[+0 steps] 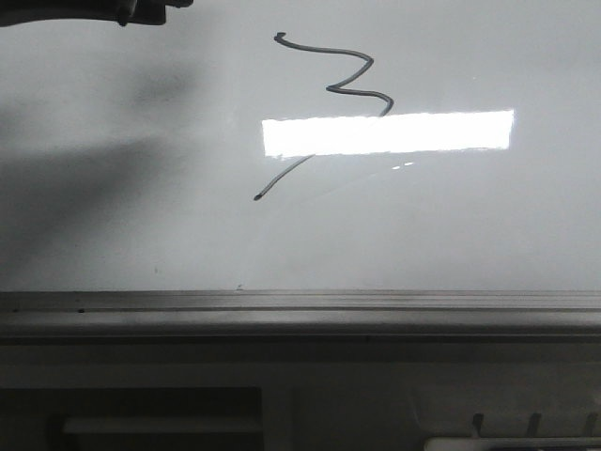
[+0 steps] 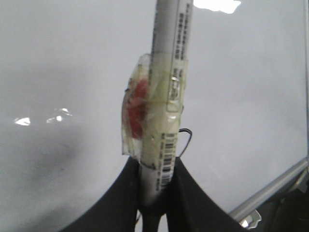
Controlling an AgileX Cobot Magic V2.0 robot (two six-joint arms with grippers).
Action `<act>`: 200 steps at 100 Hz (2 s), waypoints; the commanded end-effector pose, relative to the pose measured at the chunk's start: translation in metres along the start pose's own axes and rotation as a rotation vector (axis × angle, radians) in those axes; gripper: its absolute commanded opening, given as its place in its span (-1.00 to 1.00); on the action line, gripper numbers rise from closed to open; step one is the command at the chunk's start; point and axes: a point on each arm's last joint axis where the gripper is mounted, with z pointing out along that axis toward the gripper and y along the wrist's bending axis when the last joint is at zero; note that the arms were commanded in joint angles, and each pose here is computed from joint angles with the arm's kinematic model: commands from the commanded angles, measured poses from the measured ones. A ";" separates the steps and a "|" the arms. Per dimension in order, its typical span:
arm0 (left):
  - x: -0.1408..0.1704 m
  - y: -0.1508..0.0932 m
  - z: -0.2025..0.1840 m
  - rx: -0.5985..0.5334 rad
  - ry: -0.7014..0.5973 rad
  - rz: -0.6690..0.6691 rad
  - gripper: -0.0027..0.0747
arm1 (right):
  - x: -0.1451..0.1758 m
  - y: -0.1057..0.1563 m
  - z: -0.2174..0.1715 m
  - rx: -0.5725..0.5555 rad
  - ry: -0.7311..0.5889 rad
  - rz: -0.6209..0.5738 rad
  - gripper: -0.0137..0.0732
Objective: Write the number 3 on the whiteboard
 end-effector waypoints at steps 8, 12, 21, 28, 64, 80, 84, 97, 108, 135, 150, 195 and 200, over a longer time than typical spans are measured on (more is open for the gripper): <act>-0.003 0.003 0.013 -0.047 -0.021 -0.012 -0.99 | -0.005 -0.005 0.003 0.061 -0.101 0.047 -0.80; 0.002 0.004 0.019 -0.051 0.010 -0.010 -0.99 | -0.005 -0.005 0.003 0.060 -0.103 0.050 -0.80; 0.011 0.006 0.030 -0.063 0.067 -0.007 -0.99 | -0.006 -0.005 0.003 0.058 -0.110 0.057 -0.80; 0.017 0.008 0.037 -0.075 0.097 -0.005 -0.98 | -0.006 -0.005 0.003 0.057 -0.110 0.058 -0.80; 0.018 0.017 0.047 -0.154 0.047 0.006 -0.98 | -0.006 -0.005 0.003 0.055 -0.112 0.062 -0.80; 0.015 0.019 0.047 -0.173 0.016 0.007 -0.98 | -0.006 -0.005 0.003 0.055 -0.112 0.062 -0.80; 0.015 0.019 0.047 -0.175 0.014 0.004 -0.98 | -0.006 -0.005 0.003 0.055 -0.112 0.062 -0.80; 0.015 0.019 0.047 -0.176 0.012 0.003 -0.98 | -0.006 -0.005 0.003 0.055 -0.112 0.062 -0.80; 0.014 0.019 0.047 -0.180 0.007 0.001 -0.98 | -0.006 -0.005 0.003 0.055 -0.112 0.062 -0.80; 0.009 0.030 0.046 -0.226 -0.019 -0.035 -0.98 | 0.000 -0.003 0.007 0.037 -0.101 0.088 -0.80; 0.007 0.042 0.046 -0.253 0.005 -0.082 -0.98 | 0.002 -0.002 0.009 0.024 -0.100 0.106 -0.80; 0.008 0.045 0.046 -0.248 0.030 -0.093 -0.98 | 0.000 -0.001 0.009 0.016 -0.112 0.124 -0.80; 0.008 0.045 0.046 -0.248 0.030 -0.094 -0.97 | 0.000 -0.001 0.009 0.015 -0.113 0.125 -0.80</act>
